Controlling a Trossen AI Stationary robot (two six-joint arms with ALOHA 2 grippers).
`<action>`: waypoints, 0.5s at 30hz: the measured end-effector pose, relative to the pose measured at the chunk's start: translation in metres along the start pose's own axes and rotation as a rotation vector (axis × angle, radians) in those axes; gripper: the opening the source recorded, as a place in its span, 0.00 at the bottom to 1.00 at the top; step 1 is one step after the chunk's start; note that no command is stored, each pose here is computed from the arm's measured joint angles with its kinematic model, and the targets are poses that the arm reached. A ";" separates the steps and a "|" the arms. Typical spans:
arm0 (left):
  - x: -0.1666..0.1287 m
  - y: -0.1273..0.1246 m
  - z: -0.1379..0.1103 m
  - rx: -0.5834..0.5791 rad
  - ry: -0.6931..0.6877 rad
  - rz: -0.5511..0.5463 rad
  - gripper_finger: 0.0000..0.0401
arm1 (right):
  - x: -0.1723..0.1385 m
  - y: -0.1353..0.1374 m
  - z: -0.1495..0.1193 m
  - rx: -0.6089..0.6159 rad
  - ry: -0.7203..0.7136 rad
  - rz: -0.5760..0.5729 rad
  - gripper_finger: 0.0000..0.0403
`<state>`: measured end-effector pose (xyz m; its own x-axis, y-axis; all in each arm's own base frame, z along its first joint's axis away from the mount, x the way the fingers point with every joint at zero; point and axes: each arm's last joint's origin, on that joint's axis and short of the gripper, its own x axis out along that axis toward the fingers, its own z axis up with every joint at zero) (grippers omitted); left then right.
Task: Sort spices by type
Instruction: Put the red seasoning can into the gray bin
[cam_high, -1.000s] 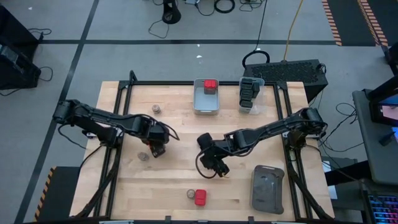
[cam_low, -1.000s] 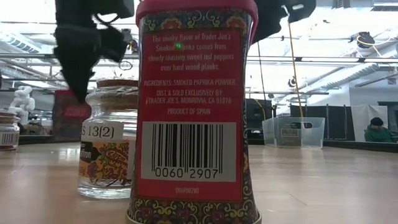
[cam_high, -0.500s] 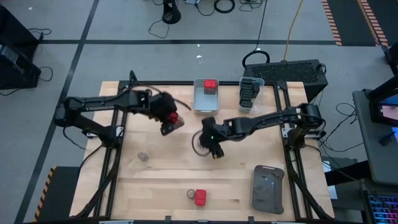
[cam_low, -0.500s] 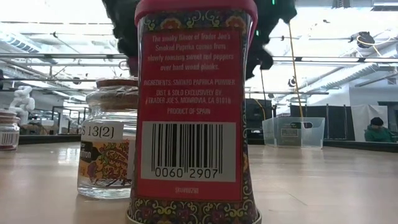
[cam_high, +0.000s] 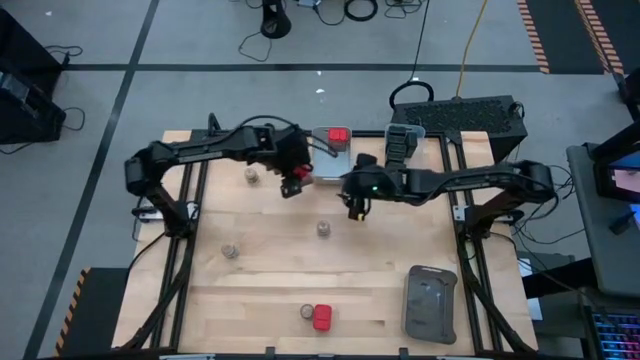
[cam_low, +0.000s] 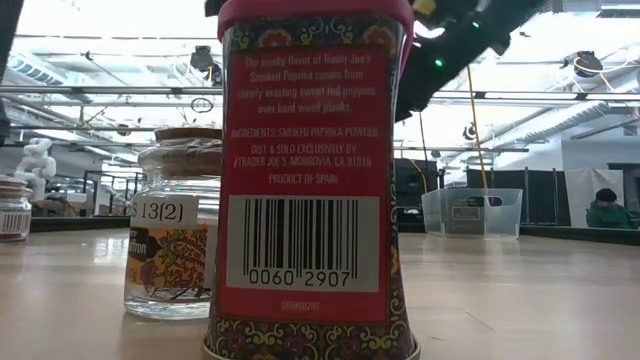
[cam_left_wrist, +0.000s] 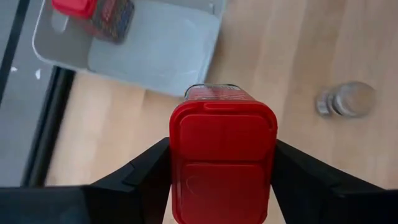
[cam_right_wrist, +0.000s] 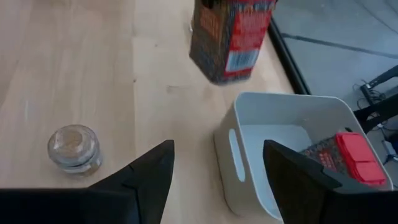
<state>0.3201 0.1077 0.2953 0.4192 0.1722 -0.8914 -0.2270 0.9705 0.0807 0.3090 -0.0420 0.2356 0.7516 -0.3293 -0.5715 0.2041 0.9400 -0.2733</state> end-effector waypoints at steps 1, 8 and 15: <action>0.003 0.001 0.005 0.014 0.002 0.001 0.58 | -0.002 -0.002 -0.005 0.009 -0.015 -0.007 0.57; 0.008 0.012 0.042 0.114 -0.050 0.017 0.58 | -0.012 -0.013 -0.040 0.073 -0.052 -0.053 0.57; 0.023 0.026 0.073 0.220 -0.097 0.046 0.59 | -0.019 -0.018 -0.042 0.101 -0.076 -0.060 0.57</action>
<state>0.3884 0.1492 0.3097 0.4972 0.2225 -0.8386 -0.0557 0.9727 0.2251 0.2645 -0.0561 0.2188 0.7806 -0.3816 -0.4951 0.3097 0.9241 -0.2239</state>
